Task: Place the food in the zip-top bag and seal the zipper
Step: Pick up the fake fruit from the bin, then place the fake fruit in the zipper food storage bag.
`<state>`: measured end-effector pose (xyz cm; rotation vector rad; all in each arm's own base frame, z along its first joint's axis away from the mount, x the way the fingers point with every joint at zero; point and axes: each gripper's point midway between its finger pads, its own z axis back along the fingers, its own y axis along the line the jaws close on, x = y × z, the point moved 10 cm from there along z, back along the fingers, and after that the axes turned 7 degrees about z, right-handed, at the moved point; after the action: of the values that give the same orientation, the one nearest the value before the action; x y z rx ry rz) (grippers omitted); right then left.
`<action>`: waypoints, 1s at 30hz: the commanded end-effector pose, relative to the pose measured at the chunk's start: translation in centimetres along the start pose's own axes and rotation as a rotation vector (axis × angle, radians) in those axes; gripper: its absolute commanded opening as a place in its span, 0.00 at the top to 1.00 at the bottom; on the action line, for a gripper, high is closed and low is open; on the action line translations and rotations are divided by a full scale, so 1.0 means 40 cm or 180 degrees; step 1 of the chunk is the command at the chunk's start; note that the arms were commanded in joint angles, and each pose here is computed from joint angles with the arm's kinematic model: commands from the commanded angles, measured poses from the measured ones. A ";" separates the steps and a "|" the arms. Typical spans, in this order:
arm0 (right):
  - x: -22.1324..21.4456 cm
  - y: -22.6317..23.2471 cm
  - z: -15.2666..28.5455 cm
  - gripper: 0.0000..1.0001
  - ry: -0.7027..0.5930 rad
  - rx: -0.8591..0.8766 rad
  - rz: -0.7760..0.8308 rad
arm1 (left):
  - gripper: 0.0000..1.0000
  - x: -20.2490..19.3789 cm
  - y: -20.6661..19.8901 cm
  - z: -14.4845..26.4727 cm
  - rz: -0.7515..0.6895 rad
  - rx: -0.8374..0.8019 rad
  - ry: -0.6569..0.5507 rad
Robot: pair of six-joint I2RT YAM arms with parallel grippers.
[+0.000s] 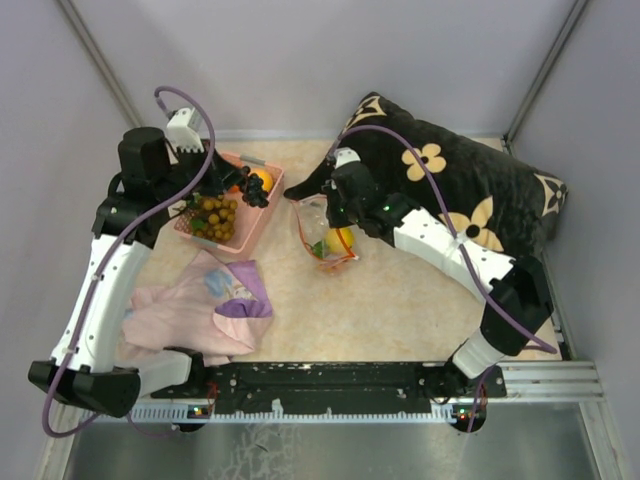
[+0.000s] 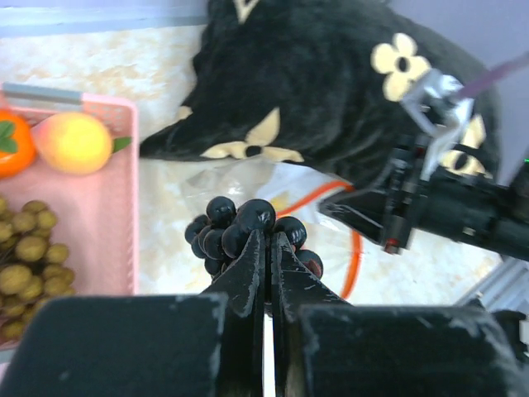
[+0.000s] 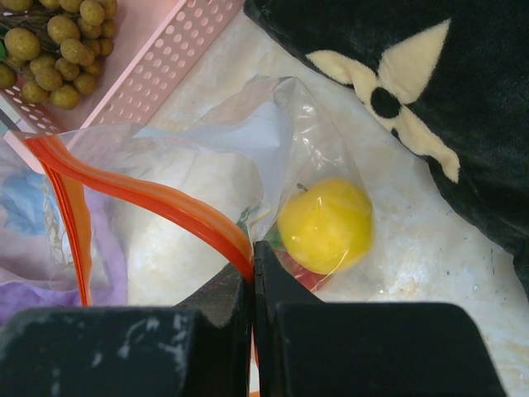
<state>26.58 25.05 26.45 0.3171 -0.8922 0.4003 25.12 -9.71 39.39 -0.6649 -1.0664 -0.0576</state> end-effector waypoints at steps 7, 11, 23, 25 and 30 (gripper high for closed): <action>0.073 0.016 -0.010 1.00 -0.0306 0.0107 -0.0152 | 1.00 0.019 -0.147 0.048 0.0086 -0.1271 -0.0028; 0.076 0.018 -0.011 1.00 -0.0306 0.0127 -0.0161 | 1.00 0.004 -0.195 0.031 0.0213 -0.1595 0.0050; 0.084 0.018 0.012 1.00 -0.0363 0.0153 -0.0199 | 1.00 -0.094 -0.188 -0.058 0.0492 -0.1536 0.0246; 0.085 0.019 0.016 1.00 -0.0366 0.0168 -0.0199 | 1.00 -0.116 -0.171 -0.077 0.0516 -0.1406 0.0266; 0.085 0.021 0.027 1.00 -0.0378 0.0212 -0.0217 | 1.00 -0.156 -0.137 -0.112 0.0569 -0.1136 0.0283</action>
<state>27.26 26.13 26.38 0.3600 -0.8855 0.3797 22.91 -17.97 35.57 -1.0816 -0.8401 -0.1531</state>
